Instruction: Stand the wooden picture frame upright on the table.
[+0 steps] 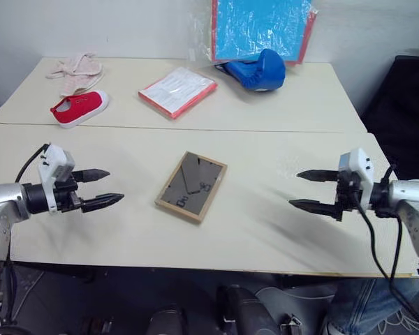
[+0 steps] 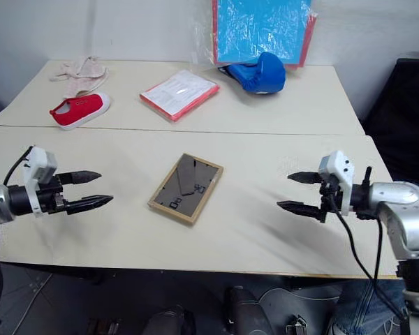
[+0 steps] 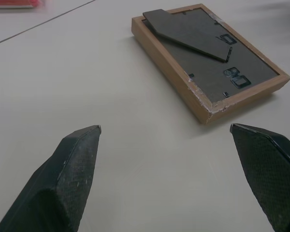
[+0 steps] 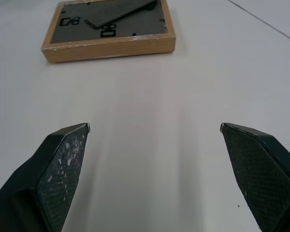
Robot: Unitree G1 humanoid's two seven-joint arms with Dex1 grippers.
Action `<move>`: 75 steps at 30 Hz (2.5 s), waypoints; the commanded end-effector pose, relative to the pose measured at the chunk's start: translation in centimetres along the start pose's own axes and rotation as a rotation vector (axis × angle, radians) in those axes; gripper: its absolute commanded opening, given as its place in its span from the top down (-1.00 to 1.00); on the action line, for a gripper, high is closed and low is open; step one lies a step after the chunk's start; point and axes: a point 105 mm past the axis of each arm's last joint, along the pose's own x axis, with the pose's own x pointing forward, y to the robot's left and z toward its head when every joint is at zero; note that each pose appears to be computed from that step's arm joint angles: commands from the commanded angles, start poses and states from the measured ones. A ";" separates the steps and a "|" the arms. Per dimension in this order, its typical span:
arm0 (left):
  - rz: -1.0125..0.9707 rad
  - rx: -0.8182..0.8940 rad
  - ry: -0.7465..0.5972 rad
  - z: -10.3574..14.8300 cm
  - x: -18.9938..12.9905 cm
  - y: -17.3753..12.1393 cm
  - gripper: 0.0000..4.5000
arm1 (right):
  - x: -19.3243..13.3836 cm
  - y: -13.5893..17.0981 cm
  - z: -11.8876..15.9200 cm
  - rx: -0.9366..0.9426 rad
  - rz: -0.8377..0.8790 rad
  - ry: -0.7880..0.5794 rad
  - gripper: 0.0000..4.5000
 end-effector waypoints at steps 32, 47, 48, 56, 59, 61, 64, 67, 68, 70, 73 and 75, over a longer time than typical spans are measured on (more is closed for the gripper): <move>-0.295 0.248 0.108 0.3 13.4 -1.2 0.99 | 13.1 -0.8 1.0 -0.293 0.007 0.086 1.00; -0.277 -0.610 0.107 -2.1 10.2 -4.0 0.35 | 12.5 1.0 1.6 -0.506 0.100 0.152 1.00; -0.297 -0.693 0.113 -2.1 9.9 -4.5 0.22 | 12.3 1.2 1.5 -0.534 0.117 0.168 1.00; -0.287 -0.922 0.182 -2.7 11.3 -5.8 -0.88 | 12.7 2.4 -0.1 -0.766 0.192 0.285 1.00; -0.276 -0.943 0.229 -3.3 12.5 -6.3 -0.99 | 13.4 2.5 -0.5 -0.829 0.195 0.303 1.00; -0.283 -0.964 0.262 -3.6 13.3 -6.8 -0.99 | 13.9 2.5 -0.4 -0.861 0.190 0.305 1.00; -0.322 -0.959 0.328 -3.8 14.9 -8.3 -0.99 | 14.6 2.5 -0.2 -0.935 0.186 0.315 1.00; -0.371 -0.944 0.351 -3.2 16.2 -9.6 -0.99 | 15.1 2.5 -0.1 -0.947 0.182 0.308 1.00; -0.386 -0.942 0.349 -2.8 16.6 -9.9 -0.99 | 15.1 2.5 -0.1 -0.946 0.182 0.305 1.00; -0.421 -0.943 0.334 -1.9 17.0 -10.4 -0.99 | 15.2 2.6 0.1 -0.939 0.179 0.295 1.00; -0.449 -0.936 0.306 -0.8 17.3 -10.7 -0.99 | 15.1 2.6 0.0 -0.937 0.177 0.296 1.00; -0.452 -0.930 0.280 -0.1 17.3 -10.5 -0.99 | 15.0 2.5 -0.1 -0.937 0.174 0.300 1.00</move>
